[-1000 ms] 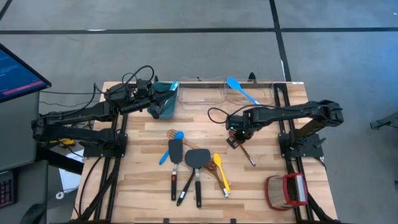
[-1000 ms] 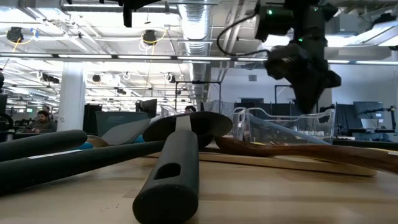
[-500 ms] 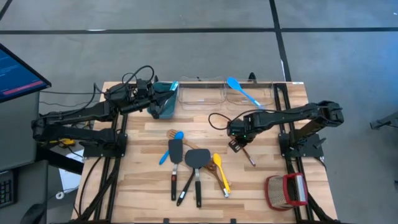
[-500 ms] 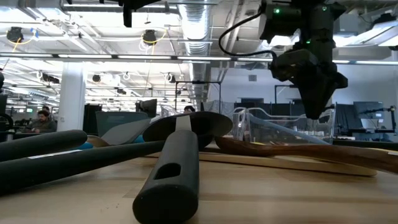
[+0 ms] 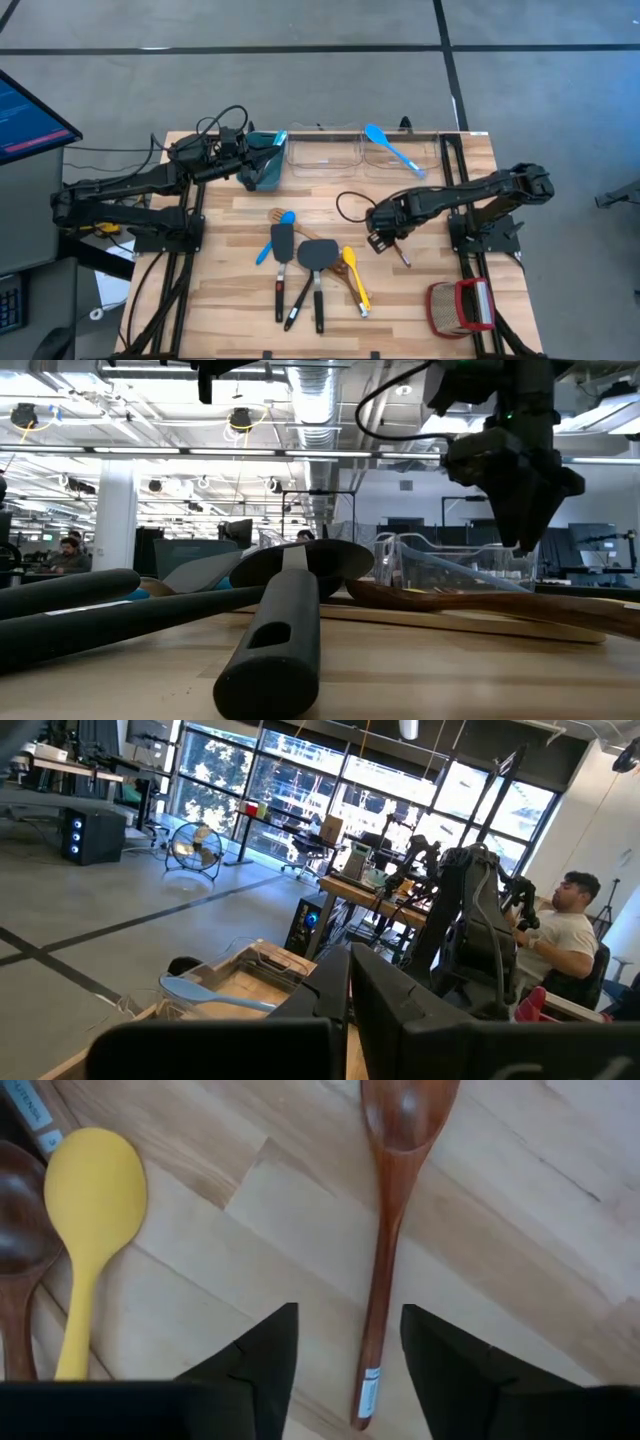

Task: Pick & Place Kitchen Items
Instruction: Put the brown serving spoon into the right transparent bin

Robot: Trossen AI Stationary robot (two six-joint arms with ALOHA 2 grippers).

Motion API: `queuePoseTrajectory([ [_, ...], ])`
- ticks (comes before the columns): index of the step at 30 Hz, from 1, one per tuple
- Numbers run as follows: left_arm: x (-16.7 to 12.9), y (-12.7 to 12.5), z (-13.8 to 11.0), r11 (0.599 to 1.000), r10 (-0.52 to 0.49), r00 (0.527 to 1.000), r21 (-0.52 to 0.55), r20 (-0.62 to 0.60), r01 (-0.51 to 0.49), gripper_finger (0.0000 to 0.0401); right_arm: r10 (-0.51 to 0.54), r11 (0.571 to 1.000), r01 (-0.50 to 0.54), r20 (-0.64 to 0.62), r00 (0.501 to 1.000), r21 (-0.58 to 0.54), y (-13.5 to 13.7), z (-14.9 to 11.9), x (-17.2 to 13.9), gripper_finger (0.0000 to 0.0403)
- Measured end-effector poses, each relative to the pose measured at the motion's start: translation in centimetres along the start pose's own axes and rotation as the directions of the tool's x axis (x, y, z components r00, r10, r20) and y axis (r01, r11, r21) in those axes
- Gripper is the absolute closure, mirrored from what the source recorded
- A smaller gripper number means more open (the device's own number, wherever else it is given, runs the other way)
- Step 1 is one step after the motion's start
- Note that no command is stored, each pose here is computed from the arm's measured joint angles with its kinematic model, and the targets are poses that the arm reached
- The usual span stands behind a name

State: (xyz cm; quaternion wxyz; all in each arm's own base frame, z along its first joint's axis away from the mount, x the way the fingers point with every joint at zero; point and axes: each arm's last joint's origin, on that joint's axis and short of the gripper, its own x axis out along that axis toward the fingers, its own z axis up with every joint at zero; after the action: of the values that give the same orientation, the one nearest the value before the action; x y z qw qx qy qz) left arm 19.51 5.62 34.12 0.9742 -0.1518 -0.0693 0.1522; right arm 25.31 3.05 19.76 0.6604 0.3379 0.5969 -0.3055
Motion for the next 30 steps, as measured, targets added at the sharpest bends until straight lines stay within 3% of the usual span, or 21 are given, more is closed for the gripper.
queuePoseTrajectory([
  [9, 0.0, 0.01, -0.04, 1.0, 0.002, 1.0, 0.0, -0.004, -0.002, 0.0399, 0.004, 1.0, -0.004, -0.001, 1.0, -0.03, 0.38, -0.66, -0.01, 0.0193],
  [30, 0.0, 0.05, -0.14, 1.0, 0.005, 1.0, 0.001, -0.015, -0.005, 0.0399, 0.006, 0.999, -0.006, 0.0, 1.0, -0.032, 0.4, -0.65, -0.01, 0.0208],
])
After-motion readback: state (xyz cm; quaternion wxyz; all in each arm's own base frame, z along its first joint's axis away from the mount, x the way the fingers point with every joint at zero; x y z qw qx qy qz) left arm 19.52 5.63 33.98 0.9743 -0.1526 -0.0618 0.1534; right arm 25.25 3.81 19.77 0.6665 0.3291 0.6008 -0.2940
